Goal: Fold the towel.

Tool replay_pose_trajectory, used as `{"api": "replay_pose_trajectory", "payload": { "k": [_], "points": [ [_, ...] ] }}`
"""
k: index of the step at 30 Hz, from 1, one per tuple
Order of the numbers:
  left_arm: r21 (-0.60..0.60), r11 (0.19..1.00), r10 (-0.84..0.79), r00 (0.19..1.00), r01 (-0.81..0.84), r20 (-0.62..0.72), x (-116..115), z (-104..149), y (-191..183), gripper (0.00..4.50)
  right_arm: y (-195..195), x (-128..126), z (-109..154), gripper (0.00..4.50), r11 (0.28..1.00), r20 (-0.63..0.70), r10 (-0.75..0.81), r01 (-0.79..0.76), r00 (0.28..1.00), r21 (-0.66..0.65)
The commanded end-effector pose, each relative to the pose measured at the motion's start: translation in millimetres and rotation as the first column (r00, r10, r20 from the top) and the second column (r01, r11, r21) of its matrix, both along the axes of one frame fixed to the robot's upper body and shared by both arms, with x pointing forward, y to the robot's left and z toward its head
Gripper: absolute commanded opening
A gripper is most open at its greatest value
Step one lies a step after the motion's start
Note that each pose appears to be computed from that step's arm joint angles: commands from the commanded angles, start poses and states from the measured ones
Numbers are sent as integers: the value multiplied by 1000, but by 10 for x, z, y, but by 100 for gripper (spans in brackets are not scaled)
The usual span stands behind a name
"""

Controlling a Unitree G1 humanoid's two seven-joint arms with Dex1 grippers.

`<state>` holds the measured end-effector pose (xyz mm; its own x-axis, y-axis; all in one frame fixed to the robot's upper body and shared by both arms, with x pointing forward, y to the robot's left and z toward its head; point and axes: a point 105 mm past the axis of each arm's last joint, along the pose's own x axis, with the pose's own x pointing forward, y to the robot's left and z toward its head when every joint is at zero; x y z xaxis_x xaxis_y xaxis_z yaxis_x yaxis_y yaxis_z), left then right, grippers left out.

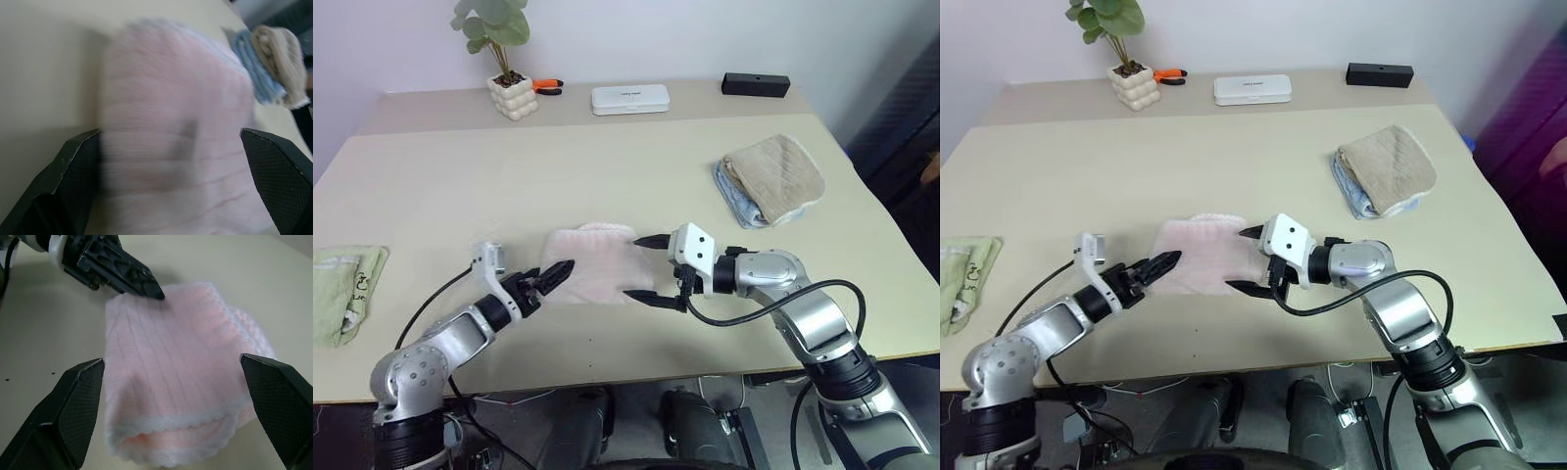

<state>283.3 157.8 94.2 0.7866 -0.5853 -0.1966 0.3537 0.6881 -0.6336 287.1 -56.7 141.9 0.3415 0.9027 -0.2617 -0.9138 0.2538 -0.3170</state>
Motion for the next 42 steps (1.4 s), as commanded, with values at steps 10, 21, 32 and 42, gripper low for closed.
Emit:
{"api": "replay_pose_trajectory", "payload": {
  "k": [10, 21, 32, 42],
  "points": [
    [-70, 997, 45, 993, -38, 111, 142, 173, -54, 4, 97, -29, 150, 450, 1000, 85, 10, -12, 996, 27],
    [-333, 482, 864, 376, -810, 335, 96, 1231, 1990, 4, 64, -24, 142, 450, 1000, 89, 10, -11, 996, 13],
    [-268, 118, 990, 93, -956, 103, -918, 451, 2562, 4, 85, -35, 97, 450, 999, 81, 40, -40, 996, 1],
    [-315, 71, 994, 39, -946, 105, -1146, 529, 2658, 398, 63, -26, 50, 450, 998, 87, 64, -62, 994, -29]
  ]
}}
